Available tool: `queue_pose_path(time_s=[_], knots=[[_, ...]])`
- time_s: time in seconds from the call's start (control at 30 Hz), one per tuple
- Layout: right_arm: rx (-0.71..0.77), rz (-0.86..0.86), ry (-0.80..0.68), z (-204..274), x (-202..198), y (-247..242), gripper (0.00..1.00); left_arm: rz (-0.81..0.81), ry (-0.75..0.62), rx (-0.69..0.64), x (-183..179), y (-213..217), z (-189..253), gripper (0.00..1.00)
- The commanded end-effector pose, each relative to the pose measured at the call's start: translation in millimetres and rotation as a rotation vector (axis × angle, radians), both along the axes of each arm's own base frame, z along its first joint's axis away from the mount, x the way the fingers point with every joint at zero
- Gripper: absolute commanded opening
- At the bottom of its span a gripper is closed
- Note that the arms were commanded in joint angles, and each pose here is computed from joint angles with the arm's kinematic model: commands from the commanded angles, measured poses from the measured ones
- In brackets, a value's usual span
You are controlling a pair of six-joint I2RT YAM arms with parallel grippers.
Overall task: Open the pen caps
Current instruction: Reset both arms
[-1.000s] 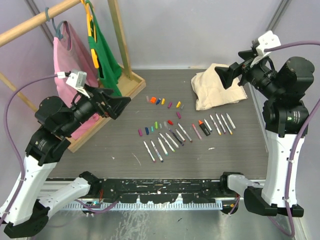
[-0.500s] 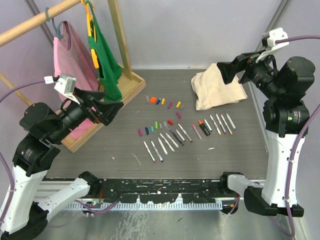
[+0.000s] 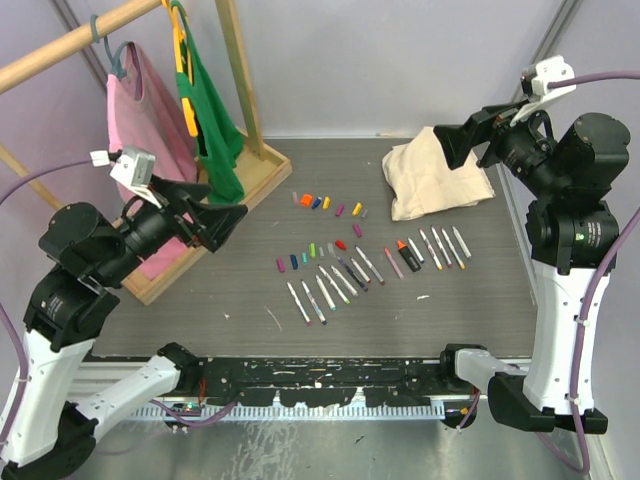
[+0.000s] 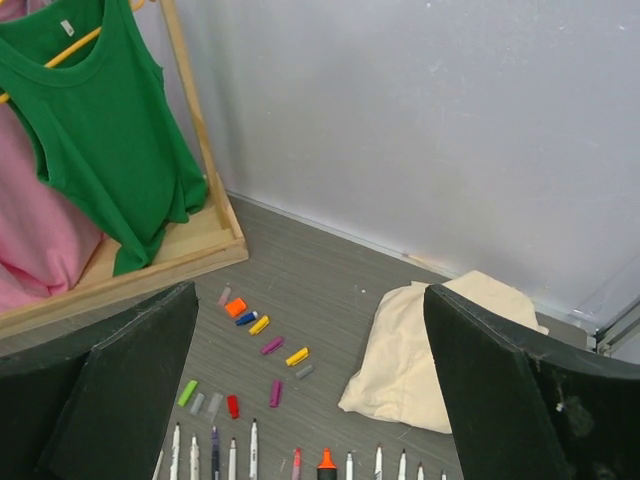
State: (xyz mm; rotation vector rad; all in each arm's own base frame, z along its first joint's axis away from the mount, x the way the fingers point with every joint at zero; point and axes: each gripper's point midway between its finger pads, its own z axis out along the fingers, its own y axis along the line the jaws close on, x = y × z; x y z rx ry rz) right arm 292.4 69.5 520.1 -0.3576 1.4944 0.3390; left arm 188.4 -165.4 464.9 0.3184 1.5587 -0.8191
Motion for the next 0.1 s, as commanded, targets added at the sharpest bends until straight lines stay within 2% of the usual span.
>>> queue_pose_path(time_s=[0.0, 0.07], knots=[[-0.022, -0.020, -0.056, 13.0, -8.0, -3.8, 1.00, -0.022, -0.064, -0.018, -8.1, 1.5, 23.0, 0.98], [-0.035, -0.022, -0.062, 13.5, -8.0, -4.3, 1.00, -0.021, -0.065, -0.016, -8.0, 1.7, 23.0, 0.98]])
